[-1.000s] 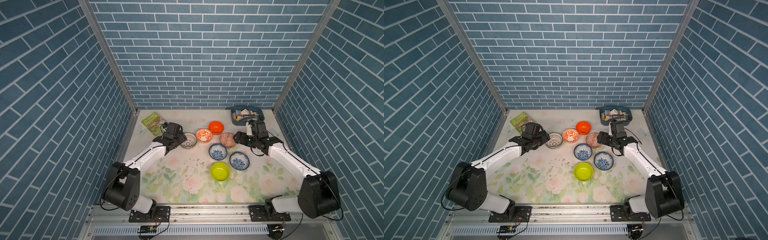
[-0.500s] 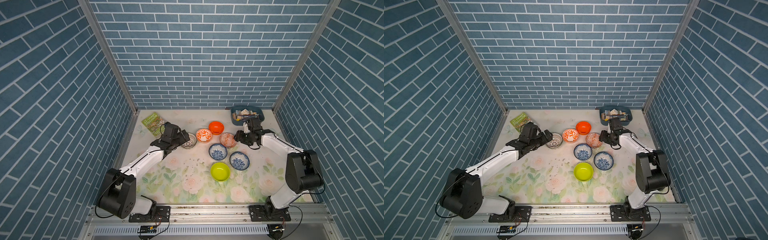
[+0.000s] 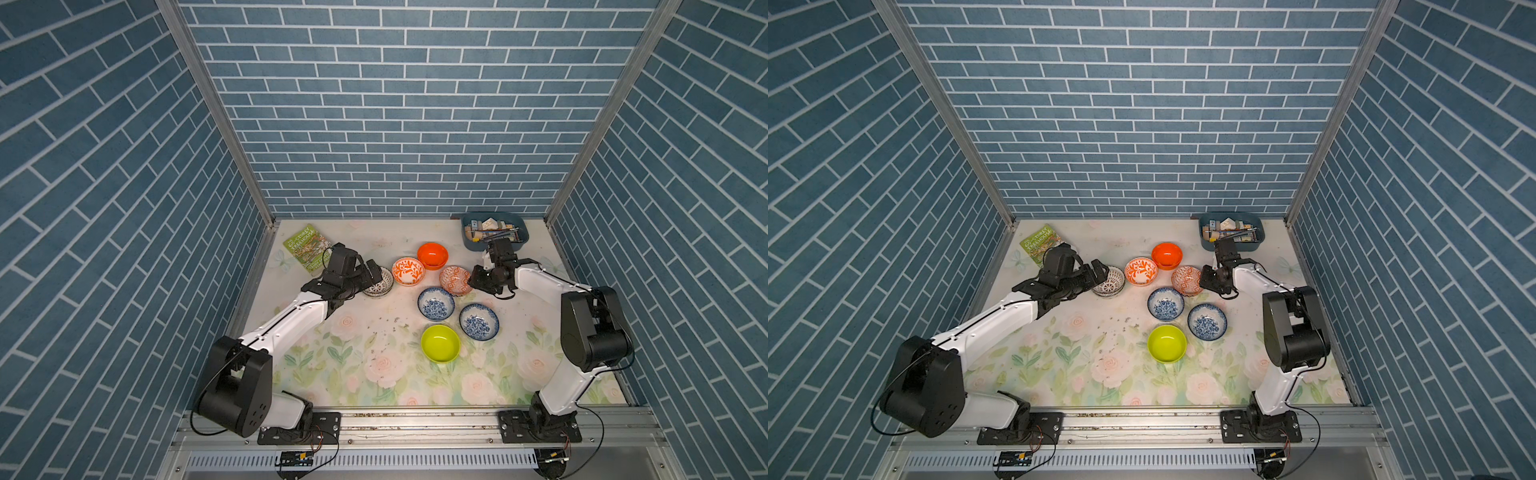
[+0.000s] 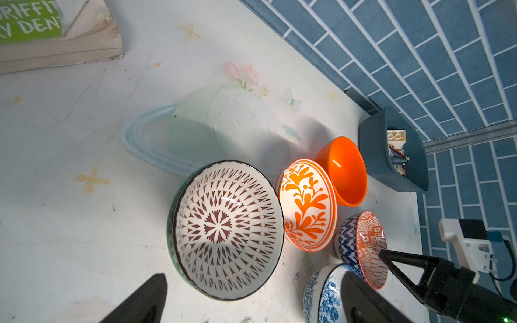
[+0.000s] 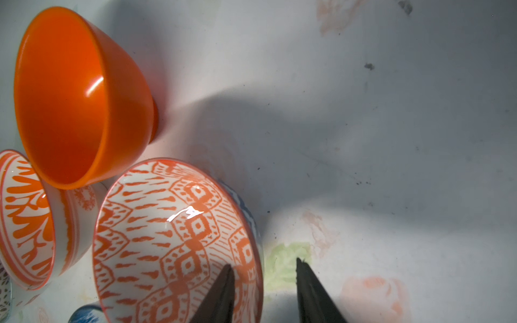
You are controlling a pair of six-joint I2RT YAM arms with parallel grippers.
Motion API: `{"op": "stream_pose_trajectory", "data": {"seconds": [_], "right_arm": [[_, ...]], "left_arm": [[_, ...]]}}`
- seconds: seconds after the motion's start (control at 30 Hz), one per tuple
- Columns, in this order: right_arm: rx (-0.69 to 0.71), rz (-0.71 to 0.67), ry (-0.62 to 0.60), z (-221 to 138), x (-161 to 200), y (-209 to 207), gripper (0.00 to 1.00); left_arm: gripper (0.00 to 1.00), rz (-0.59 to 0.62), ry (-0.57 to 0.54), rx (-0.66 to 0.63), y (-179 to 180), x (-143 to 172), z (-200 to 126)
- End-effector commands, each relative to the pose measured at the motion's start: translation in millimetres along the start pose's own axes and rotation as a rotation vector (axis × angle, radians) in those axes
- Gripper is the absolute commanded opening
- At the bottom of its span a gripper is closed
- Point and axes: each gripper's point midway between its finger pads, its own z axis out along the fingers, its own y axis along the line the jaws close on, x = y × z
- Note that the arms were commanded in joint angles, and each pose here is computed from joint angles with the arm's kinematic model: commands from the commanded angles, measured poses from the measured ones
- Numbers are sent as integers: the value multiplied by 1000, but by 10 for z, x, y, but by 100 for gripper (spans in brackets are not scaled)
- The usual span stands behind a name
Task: Stack the bowls
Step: Pick up the bowl from the center of the board.
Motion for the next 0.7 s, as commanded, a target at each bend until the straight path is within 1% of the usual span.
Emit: {"op": "stream_pose_trajectory", "data": {"seconds": [0.0, 0.17, 0.57, 0.6, 0.67], "right_arm": [[-3, -2, 0, 30, -19, 34, 37], [21, -7, 5, 50, 8, -3, 25], [32, -8, 11, 101, 10, -28, 25], [33, -8, 10, 102, 8, -29, 24], [36, -8, 13, 111, 14, -40, 18]], "left_arm": [[100, 18, 6, 5, -6, 43, 39], [100, 20, 8, 1, -3, 48, 46], [100, 30, 0, -22, 36, 44, 23], [100, 31, 0, -26, 46, 48, 20], [100, 37, -3, -35, 62, 42, 12]]}}
